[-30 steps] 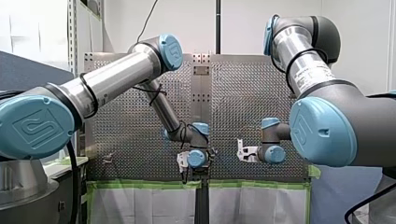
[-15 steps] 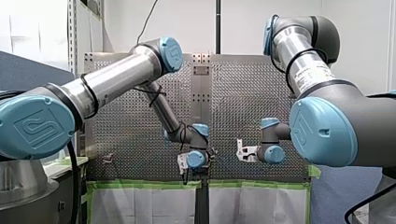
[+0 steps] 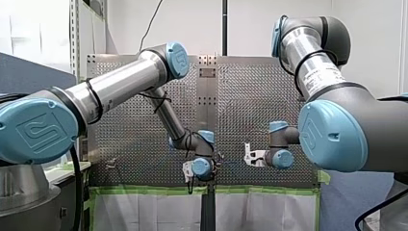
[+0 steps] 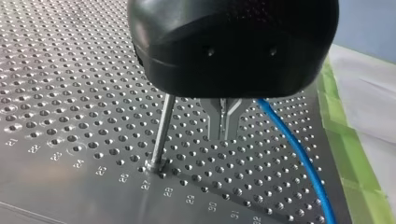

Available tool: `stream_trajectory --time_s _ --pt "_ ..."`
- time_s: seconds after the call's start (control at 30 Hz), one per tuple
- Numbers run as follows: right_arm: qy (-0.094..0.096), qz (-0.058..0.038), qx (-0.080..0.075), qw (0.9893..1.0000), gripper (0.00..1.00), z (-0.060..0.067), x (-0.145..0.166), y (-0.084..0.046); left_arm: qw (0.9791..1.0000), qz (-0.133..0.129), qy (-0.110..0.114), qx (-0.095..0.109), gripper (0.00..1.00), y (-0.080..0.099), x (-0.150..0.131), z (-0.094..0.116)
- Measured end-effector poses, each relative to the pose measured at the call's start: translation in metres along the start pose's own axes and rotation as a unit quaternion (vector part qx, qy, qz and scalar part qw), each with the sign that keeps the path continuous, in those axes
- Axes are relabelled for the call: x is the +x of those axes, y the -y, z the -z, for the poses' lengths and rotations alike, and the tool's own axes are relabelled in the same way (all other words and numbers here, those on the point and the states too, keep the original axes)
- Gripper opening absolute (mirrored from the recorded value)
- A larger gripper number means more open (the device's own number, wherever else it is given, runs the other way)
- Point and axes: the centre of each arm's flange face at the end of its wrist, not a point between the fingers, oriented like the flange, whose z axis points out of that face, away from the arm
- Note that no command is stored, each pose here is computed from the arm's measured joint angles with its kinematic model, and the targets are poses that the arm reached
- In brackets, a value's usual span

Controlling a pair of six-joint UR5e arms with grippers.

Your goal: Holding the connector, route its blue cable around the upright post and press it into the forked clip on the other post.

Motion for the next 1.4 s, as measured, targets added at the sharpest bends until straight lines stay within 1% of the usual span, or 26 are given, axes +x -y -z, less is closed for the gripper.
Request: stream_trajectory --time_s 0.33,0.57,0.6,0.67,0.7,0.77,0.83,0.87,0.9,0.93,0.97,1.0,1.03,1.07,1.1,1.27,1.4 --pt "-0.008 -0.0011 -0.008 0.9999 0.00 -0.008 0.008 -0.005 1.0000 0.000 0.001 0.001 0.02 0.006 -0.015 -0.014" --pt "-0.009 -0.0025 -0.012 0.9999 0.00 -0.010 0.009 -0.008 1.0000 -0.001 -0.001 0.000 0.02 0.005 -0.019 -0.018" --pt "-0.009 -0.0026 -0.012 0.9999 0.00 -0.010 0.009 -0.008 1.0000 -0.002 -0.002 -0.001 0.05 0.005 -0.019 -0.018" --pt "-0.009 -0.0027 -0.012 0.9999 0.00 -0.010 0.009 -0.008 1.0000 -0.005 -0.003 -0.002 0.05 0.005 -0.019 -0.018" --pt "-0.009 -0.0027 -0.012 0.9999 0.00 -0.011 0.009 -0.008 1.0000 -0.006 -0.003 -0.002 0.11 0.004 -0.019 -0.018" --pt "-0.009 -0.0027 -0.012 0.9999 0.00 -0.010 0.009 -0.008 0.9999 -0.011 -0.005 -0.003 0.11 0.004 -0.019 -0.018" --pt "-0.009 -0.0027 -0.012 0.9999 0.00 -0.010 0.009 -0.008 0.9998 -0.016 -0.007 -0.006 0.30 0.003 -0.019 -0.017" --pt "-0.009 -0.0027 -0.012 0.9999 0.00 -0.010 0.009 -0.007 0.9997 -0.021 -0.008 -0.007 0.30 0.003 -0.019 -0.017" --pt "-0.009 -0.0027 -0.012 0.9999 0.00 -0.010 0.009 -0.008 0.9996 -0.024 -0.009 -0.007 0.39 0.003 -0.019 -0.017" --pt "-0.009 -0.0027 -0.012 0.9999 0.00 -0.010 0.009 -0.007 0.9995 -0.028 -0.010 -0.007 0.59 0.003 -0.019 -0.017" --pt "-0.009 -0.0027 -0.012 0.9999 0.00 -0.010 0.009 -0.008 0.9994 -0.032 -0.011 -0.007 0.59 0.003 -0.019 -0.016" --pt "-0.009 -0.0027 -0.012 0.9999 0.00 -0.010 0.009 -0.008 0.9993 -0.036 -0.011 -0.007 0.74 0.003 -0.019 -0.016" --pt "-0.009 -0.0027 -0.012 0.9999 0.00 -0.010 0.009 -0.008 0.9991 -0.039 -0.012 -0.006 0.93 0.003 -0.018 -0.016" --pt "-0.009 -0.0028 -0.012 0.9999 0.00 -0.010 0.009 -0.008 0.9989 -0.043 -0.014 -0.006 0.93 0.003 -0.018 -0.016" --pt "-0.009 -0.0028 -0.012 0.9999 0.00 -0.010 0.009 -0.008 0.9988 -0.046 -0.015 -0.005 1.00 0.003 -0.018 -0.016" --pt "-0.009 -0.0023 -0.012 0.9999 0.00 -0.010 0.009 -0.008 0.9982 -0.053 -0.026 -0.005 1.00 0.002 -0.016 -0.013" --pt "-0.009 -0.0020 -0.012 0.9999 0.00 -0.010 0.009 -0.008 0.9979 -0.055 -0.033 0.004 1.00 0.003 -0.015 -0.012"
